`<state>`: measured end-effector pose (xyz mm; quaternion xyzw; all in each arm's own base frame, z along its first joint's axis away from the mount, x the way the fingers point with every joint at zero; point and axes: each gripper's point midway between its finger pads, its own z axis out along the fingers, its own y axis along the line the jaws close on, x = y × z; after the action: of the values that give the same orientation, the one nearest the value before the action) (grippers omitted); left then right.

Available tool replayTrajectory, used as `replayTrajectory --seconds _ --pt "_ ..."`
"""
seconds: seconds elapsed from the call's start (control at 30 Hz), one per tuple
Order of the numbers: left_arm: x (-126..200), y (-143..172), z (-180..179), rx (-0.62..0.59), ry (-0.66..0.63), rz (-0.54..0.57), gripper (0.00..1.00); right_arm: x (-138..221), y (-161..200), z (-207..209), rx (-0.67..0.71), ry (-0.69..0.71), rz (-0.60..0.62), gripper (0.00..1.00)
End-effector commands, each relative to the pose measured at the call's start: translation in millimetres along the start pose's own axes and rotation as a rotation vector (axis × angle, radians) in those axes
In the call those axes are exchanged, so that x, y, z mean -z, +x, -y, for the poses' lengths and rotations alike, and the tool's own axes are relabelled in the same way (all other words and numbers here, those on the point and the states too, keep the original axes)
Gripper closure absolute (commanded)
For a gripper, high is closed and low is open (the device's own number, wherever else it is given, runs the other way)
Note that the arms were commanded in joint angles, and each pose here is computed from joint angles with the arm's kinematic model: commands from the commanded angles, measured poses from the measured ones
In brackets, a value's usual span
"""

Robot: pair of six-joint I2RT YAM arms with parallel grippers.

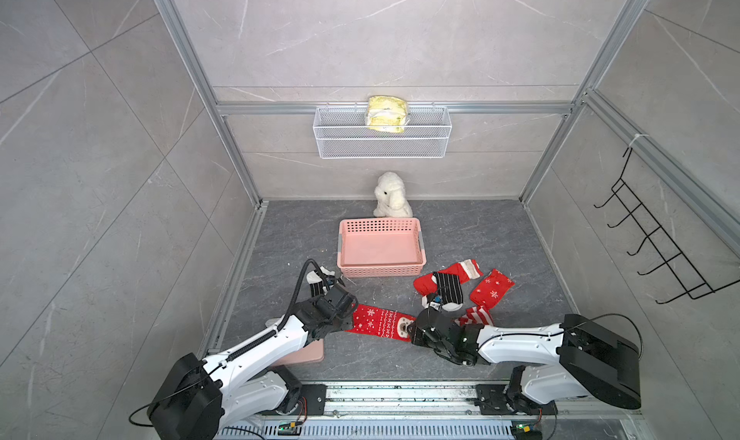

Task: Place the socks together as a pair
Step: Pick up a pair of socks from the center of the board.

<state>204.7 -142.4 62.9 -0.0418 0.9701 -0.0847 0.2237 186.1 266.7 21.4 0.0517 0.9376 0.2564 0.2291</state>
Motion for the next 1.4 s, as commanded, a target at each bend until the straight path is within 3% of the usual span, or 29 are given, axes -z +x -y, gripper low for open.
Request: replayTrajectory --seconds 0.0,0.1,0.3,0.77,0.97,1.27,1.37 --pt "4 -4 4 0.032 0.028 0.014 0.44 -1 2 9 0.003 0.028 0.007 0.84" --pt "4 -6 5 0.026 0.033 0.020 0.43 6 -2 7 0.034 0.048 0.009 1.00" --pt "-1 -7 13 0.045 0.068 0.017 0.36 27 -18 2 0.139 0.096 0.033 1.00" --pt "-30 -1 24 0.109 0.118 -0.037 0.38 39 -34 11 0.200 0.119 0.005 1.00" --pt "-43 7 26 0.137 0.121 -0.073 0.54 40 -36 16 0.185 0.115 -0.008 1.00" --pt "-54 18 23 0.156 0.106 -0.116 0.58 39 -38 20 0.182 0.121 -0.011 1.00" --pt "-55 21 26 0.163 0.126 -0.127 0.67 37 -37 21 0.180 0.122 -0.012 1.00"
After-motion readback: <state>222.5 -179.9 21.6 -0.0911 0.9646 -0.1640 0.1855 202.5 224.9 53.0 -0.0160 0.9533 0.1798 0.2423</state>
